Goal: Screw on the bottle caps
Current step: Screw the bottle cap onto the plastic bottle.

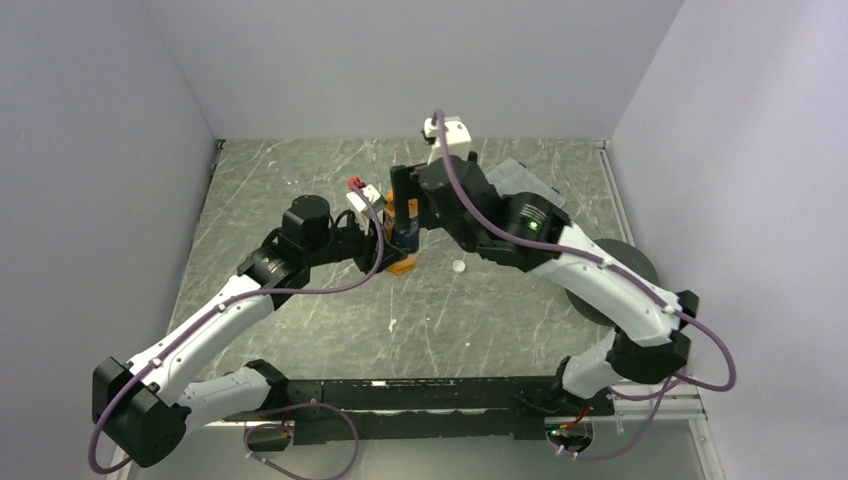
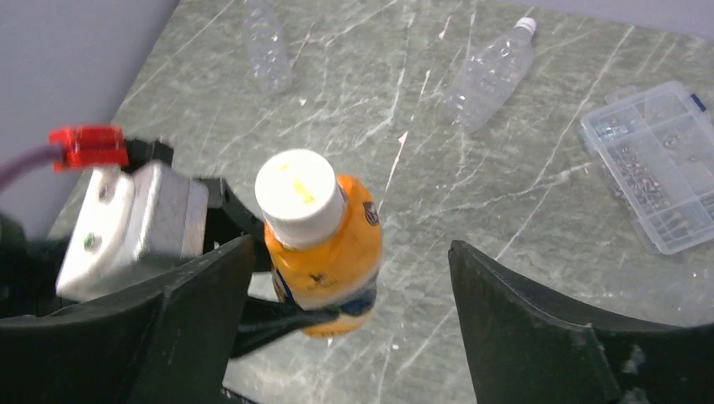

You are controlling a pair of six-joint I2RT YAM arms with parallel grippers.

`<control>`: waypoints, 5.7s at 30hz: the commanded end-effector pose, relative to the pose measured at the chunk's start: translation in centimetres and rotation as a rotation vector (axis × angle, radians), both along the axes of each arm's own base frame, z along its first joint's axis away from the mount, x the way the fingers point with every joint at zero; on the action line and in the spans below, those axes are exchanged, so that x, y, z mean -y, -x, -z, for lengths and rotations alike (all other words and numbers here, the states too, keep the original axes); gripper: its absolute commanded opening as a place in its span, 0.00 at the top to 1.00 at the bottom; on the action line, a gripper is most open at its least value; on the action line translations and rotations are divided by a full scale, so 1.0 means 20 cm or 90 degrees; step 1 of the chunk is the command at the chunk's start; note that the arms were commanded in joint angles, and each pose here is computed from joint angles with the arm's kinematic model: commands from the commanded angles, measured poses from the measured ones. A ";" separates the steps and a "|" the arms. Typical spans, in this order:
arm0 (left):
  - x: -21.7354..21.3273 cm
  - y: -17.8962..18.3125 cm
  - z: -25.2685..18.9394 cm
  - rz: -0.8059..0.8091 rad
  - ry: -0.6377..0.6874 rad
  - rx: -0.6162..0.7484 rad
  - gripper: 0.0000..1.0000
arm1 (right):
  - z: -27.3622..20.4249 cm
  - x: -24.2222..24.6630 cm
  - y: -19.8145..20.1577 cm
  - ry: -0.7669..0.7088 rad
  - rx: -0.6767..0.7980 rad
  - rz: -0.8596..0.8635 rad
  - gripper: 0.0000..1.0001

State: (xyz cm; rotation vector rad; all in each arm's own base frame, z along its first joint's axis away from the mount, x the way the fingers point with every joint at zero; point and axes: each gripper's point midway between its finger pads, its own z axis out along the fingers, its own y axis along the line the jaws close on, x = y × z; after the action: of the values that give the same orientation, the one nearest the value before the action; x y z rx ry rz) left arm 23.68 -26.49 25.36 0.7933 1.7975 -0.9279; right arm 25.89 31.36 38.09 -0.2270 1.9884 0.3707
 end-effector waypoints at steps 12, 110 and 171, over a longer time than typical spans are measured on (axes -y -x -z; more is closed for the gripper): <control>0.04 0.42 -0.06 0.299 0.053 0.041 1.00 | -0.26 0.14 0.39 -0.136 0.072 -0.366 0.00; 0.00 -0.19 -0.62 -0.117 0.145 0.224 1.00 | 0.21 0.02 -0.18 -0.058 -0.048 0.026 0.95; 0.06 0.72 -0.07 0.471 0.075 0.033 1.00 | -0.26 0.16 0.76 -0.183 0.041 -0.717 0.21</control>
State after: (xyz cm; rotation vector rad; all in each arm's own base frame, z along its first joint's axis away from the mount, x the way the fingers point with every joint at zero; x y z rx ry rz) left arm 10.30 -28.00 24.98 1.3875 1.4944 -1.4177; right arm 12.09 27.77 41.84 -1.0532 1.6424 1.2389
